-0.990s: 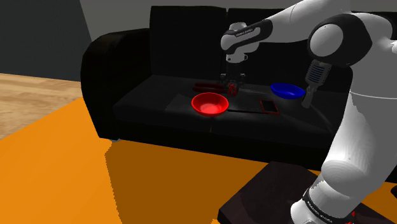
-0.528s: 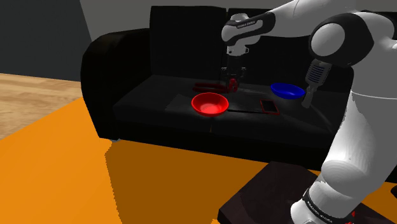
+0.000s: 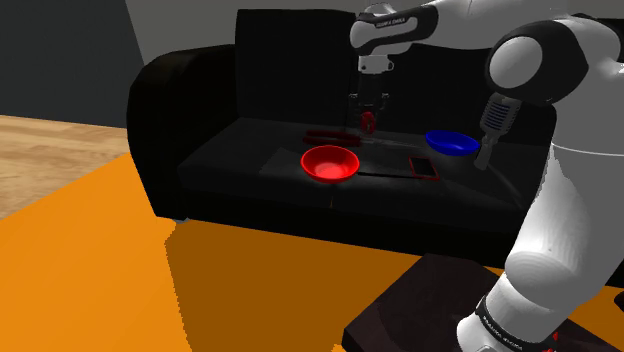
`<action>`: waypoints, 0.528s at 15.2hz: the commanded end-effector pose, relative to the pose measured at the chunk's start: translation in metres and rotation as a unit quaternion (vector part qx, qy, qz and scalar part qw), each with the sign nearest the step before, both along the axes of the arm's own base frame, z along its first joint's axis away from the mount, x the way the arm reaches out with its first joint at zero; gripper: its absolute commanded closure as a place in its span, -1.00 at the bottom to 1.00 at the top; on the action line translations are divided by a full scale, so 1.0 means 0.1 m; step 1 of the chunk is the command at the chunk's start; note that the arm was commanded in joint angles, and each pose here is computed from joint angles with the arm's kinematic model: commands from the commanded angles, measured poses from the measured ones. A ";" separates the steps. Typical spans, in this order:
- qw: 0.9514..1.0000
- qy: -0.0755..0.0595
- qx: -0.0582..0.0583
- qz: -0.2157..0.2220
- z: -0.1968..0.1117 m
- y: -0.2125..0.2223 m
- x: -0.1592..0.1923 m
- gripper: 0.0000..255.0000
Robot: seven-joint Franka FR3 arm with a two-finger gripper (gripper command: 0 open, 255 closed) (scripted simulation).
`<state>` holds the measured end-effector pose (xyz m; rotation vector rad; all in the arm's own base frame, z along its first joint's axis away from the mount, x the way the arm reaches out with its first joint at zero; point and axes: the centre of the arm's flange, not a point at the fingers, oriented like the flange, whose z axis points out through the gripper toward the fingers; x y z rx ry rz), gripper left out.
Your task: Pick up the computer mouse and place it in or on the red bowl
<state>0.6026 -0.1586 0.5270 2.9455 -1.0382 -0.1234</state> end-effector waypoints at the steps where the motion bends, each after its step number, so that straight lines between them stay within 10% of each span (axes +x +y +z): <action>1: 1.000 0.000 0.000 0.000 0.12 0.00 0.00 1.00; 8: 1.000 0.000 0.000 0.000 0.10 0.78 -0.12 1.00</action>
